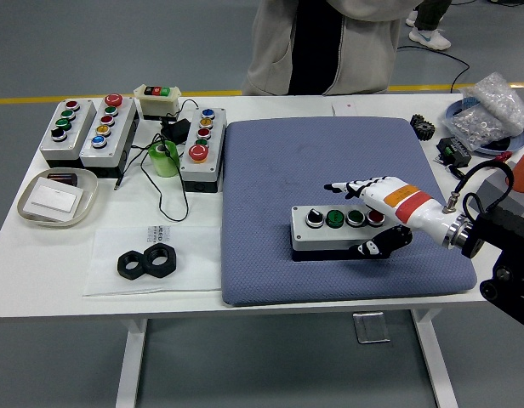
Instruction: Pick up the button,place it on the desk,press the button,press the button
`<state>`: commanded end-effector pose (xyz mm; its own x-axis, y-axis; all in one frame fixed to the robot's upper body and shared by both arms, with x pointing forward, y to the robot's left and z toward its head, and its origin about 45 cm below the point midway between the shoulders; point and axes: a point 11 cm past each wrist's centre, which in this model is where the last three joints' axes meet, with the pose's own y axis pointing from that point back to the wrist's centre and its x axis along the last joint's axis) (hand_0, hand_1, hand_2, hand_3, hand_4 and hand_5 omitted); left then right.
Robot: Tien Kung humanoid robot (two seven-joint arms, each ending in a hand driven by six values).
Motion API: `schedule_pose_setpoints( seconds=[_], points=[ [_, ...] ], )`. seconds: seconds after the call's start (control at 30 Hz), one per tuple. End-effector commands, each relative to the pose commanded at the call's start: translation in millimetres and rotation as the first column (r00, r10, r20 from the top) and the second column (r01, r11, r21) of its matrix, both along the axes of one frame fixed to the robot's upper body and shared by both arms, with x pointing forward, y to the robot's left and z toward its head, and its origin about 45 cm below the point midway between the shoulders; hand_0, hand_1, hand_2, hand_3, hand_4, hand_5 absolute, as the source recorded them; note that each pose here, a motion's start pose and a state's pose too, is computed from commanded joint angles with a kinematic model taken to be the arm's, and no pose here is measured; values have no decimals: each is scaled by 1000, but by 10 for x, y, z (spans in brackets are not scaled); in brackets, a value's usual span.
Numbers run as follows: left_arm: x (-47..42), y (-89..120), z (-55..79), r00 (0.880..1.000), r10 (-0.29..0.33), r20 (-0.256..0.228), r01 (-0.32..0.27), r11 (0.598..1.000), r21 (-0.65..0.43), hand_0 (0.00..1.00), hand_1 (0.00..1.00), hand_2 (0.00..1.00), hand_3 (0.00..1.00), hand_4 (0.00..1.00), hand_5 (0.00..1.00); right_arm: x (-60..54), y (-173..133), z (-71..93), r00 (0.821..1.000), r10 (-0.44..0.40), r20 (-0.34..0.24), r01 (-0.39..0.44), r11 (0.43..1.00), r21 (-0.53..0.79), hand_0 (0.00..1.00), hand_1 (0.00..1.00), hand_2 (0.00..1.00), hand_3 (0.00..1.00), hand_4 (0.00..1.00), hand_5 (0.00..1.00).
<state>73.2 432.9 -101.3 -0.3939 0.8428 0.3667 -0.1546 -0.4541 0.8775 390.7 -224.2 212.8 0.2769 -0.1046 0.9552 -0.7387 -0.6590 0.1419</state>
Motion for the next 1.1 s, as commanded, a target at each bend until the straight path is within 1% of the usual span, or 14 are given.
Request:
schedule_pose_setpoints(
  seconds=[0.03, 0.2, 0.33, 0.53, 0.63, 0.77, 0.8, 0.83, 0.9, 0.93, 0.97, 1.0, 1.03, 1.1],
  points=[
    [0, 0, 0, 1000, 0, 0, 0, 1000, 0, 763, 826, 860, 826, 626, 998, 0, -2, -3, 1000, -1, -1, 1, 1000, -1, 877, 808, 928, 982, 889, 52],
    [1, 0, 0, 1000, 0, 1, 0, 1000, 0, 763, 826, 860, 826, 626, 998, -13, 3, 13, 1000, 2, -1, -2, 1000, 1, 877, 808, 928, 982, 889, 52],
    [1, 0, 0, 1000, 0, 0, 0, 1000, 0, 763, 826, 860, 826, 627, 998, -51, 15, 58, 1000, 10, 1, -10, 1000, 15, 889, 811, 936, 985, 889, 53],
    [5, 6, 3, 1000, -1, 2, 1, 1000, 1, 763, 826, 860, 826, 627, 998, -182, 79, 200, 999, 38, -15, -37, 997, 60, 894, 819, 942, 996, 905, 57],
    [10, 7, 4, 1000, -1, 3, 1, 1000, 1, 762, 826, 860, 826, 627, 998, -230, 116, 268, 999, 47, -21, -45, 995, 89, 904, 824, 951, 998, 908, 59],
    [15, 8, 5, 1000, -1, 4, 1, 1000, 1, 762, 826, 860, 826, 627, 998, -270, 122, 436, 999, 33, -14, -30, 985, 172, 904, 824, 951, 998, 908, 59],
    [16, 9, 5, 1000, 0, 5, 0, 1000, 1, 762, 826, 860, 826, 627, 998, -264, 106, 506, 1000, 14, 1, -14, 979, 204, 904, 824, 951, 998, 908, 59],
    [16, 9, 6, 1000, 0, 5, 0, 1000, 1, 761, 826, 860, 826, 627, 998, -260, 93, 551, 1000, 3, 14, -6, 975, 222, 876, 795, 898, 969, 901, 77],
    [18, 10, 6, 1000, -1, 5, 1, 1000, 2, 761, 826, 860, 826, 627, 998, -247, 53, 641, 998, -12, 62, -4, 968, 252, 876, 795, 898, 969, 901, 77],
    [18, 10, 6, 1000, -1, 5, 1, 1000, 2, 761, 826, 860, 826, 627, 998, -246, 48, 652, 997, -15, 69, -3, 967, 255, 876, 795, 898, 969, 901, 77],
    [19, 11, 7, 1000, -1, 6, 1, 1000, 2, 761, 826, 860, 826, 627, 998, -229, 5, 698, 993, -33, 110, 4, 967, 254, 876, 795, 898, 969, 901, 77],
    [18, 11, 7, 1000, -1, 6, 1, 1000, 2, 761, 826, 860, 826, 627, 998, -212, -40, 726, 990, -56, 131, 20, 966, 259, 876, 795, 898, 969, 901, 77],
    [18, 12, 7, 1000, -1, 6, 1, 1000, 2, 760, 827, 860, 825, 630, 998, -201, -71, 747, 987, -73, 146, 32, 964, 265, 504, 403, 465, 790, 554, 2],
    [17, 12, 7, 1000, -1, 5, 1, 1000, 2, 760, 827, 860, 825, 630, 998, -172, -161, 781, 980, -117, 164, 68, 959, 275, 504, 403, 465, 790, 554, 2]
  ],
)
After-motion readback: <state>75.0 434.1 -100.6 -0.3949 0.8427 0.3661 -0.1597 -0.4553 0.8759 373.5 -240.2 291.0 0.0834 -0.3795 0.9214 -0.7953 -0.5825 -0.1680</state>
